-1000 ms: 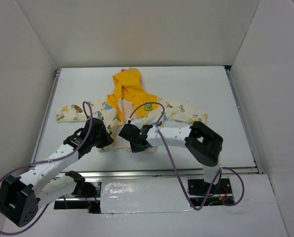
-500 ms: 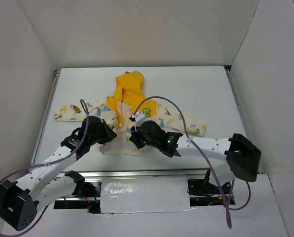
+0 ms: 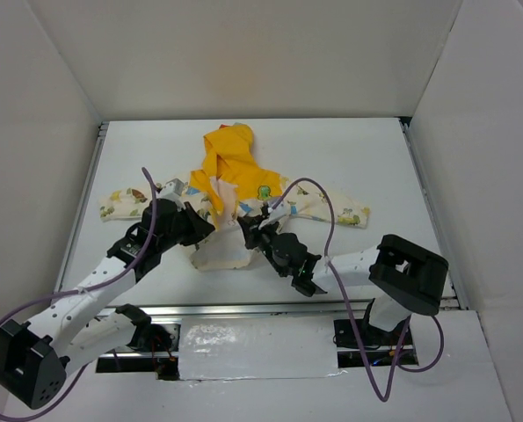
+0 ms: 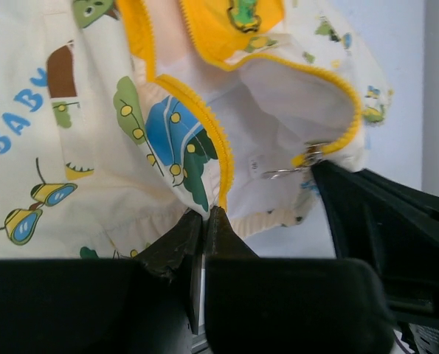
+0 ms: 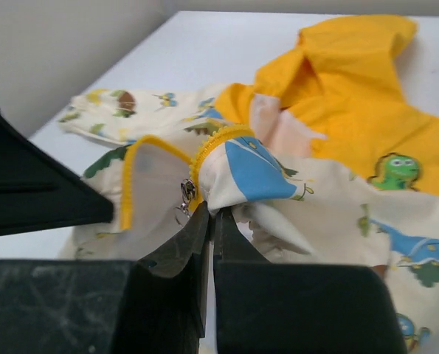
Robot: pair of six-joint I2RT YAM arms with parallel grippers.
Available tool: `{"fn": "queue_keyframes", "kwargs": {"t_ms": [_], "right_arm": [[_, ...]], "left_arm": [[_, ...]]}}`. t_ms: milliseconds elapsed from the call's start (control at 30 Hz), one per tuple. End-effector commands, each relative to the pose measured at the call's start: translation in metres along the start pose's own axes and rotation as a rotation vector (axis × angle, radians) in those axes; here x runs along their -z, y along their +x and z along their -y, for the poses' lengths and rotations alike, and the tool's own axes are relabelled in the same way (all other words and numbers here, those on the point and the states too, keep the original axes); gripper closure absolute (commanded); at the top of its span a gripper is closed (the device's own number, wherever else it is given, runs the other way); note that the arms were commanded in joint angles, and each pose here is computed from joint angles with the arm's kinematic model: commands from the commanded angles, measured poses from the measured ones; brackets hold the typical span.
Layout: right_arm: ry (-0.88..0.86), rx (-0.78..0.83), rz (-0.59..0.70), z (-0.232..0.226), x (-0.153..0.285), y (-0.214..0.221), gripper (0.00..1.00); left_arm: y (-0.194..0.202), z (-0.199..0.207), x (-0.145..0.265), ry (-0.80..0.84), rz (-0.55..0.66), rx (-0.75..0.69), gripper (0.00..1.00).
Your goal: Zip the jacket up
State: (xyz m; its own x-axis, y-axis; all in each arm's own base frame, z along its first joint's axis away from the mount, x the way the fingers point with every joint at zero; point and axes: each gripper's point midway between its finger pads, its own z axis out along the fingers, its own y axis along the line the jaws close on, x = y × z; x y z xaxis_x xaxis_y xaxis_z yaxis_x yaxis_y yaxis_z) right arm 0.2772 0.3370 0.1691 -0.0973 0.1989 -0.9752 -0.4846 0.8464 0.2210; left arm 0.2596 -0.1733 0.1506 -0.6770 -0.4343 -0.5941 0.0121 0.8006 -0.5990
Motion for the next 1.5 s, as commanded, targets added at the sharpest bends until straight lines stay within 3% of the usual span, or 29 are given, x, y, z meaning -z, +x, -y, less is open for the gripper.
{"fn": "queue_keyframes", "kwargs": {"t_ms": [0,67,133,200,533,1467], "right_arm": [[-0.159,-0.255,0.092,-0.029,0.007,-0.037,1.0],[-0.306,-0.375,0.055,-0.047,0.025,-0.042,1.0],[-0.288,-0.407,-0.001,-0.045,0.018,-0.037,1.0],[-0.277,-0.407,-0.152,-0.049,0.02,-0.013,1.0],[-0.298,-0.498,-0.279,-0.054,0.036,0.012,1.0],[-0.3,-0.581,-0.23,-0.038,0.031,-0.004,1.0]], "left_arm": [[-0.017,0.036,0.008,0.186,0.077,-0.051,1.0],[-0.021,0.043,0.01,0.234,0.108,-0.07,1.0],[-0.024,0.047,0.013,0.261,0.126,-0.07,1.0],[-0.023,0.05,0.016,0.285,0.131,-0.073,1.0],[-0.019,0.058,0.022,0.37,0.15,-0.082,1.0],[-0.007,0.052,0.015,0.38,0.126,-0.07,1.0]]}}
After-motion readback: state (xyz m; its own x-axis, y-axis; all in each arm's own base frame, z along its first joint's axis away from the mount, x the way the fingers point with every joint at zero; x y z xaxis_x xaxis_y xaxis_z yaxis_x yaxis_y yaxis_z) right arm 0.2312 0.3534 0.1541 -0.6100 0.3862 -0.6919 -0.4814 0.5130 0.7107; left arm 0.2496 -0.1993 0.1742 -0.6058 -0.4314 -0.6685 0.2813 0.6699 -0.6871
